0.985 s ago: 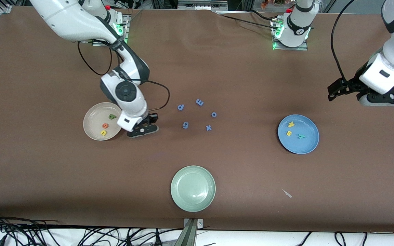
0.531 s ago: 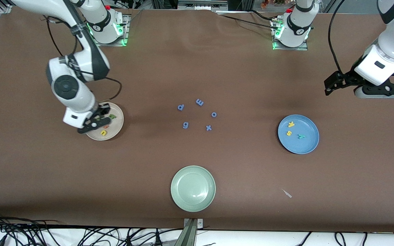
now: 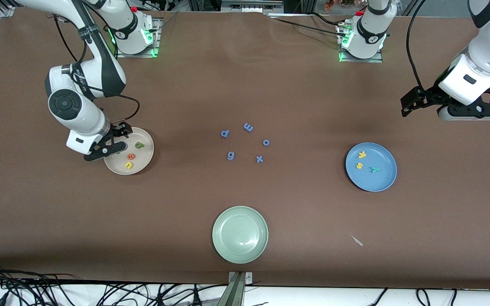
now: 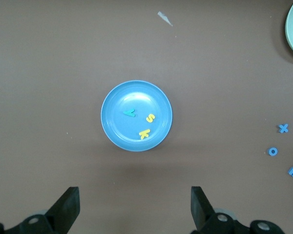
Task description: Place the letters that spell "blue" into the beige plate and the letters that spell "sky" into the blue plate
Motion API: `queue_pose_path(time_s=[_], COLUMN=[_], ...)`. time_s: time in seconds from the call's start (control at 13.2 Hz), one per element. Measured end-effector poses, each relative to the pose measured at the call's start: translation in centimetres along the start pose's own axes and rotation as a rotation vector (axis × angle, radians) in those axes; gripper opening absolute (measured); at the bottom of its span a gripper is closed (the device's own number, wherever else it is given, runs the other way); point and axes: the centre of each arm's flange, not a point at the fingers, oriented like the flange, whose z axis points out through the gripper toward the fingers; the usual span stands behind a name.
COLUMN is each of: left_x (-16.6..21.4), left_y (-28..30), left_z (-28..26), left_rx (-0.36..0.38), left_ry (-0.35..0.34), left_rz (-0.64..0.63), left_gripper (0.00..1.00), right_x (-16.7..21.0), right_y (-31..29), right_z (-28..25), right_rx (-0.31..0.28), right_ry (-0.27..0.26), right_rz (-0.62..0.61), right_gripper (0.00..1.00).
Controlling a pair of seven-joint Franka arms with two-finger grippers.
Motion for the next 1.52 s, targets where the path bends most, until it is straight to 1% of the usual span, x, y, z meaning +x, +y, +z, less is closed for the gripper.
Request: queue_pose_path(time_s=[0.15,0.38,0.61,0.83,0.99,1.21,1.36,1.52], left_x=[-0.1,0.0,0.2,0.4,0.4,0.4,0.4,0.4], left_y=[0.0,0.0,0.1,0.2,0.3,0.3,0.3,0.3], left_z=[-0.2,-0.3,-0.3,-0.3,-0.2,-0.2,-0.2,-0.2], left_rx=[0.001,0.000,0.000,-0.001,-0.001,-0.001,-0.001,-0.001], left_ry=[-0.011,-0.012,-0.011,-0.012,-0.013,-0.013,-0.014,-0.017], left_rz=[-0.001,-0.002,-0.001,-0.001,0.001,0.001,0.001,0.001], left_gripper=[1.00,1.00,1.00,1.00,1.00,1.00,1.00,1.00], right_x=[0.3,0.5,-1.0,-2.6,-3.3,-4.0,-4.4,-5.0], right_y=[0.3,0.9,1.3,1.8,2.8,3.7,3.7,4.1], right_z=[-3.0,-9.5,-15.8,-21.0,-22.9,-24.3,-24.9,-25.4], right_rx=[0.033,0.068,0.062,0.058,0.059,0.067,0.107,0.130], right_ry=[-0.004,0.003,0.009,-0.006,-0.010,-0.027,-0.026,-0.020], right_rz=[0.035,0.070,0.084,0.097,0.115,0.133,0.141,0.155], right_gripper=[1.00,1.00,1.00,1.00,1.00,1.00,1.00,1.00])
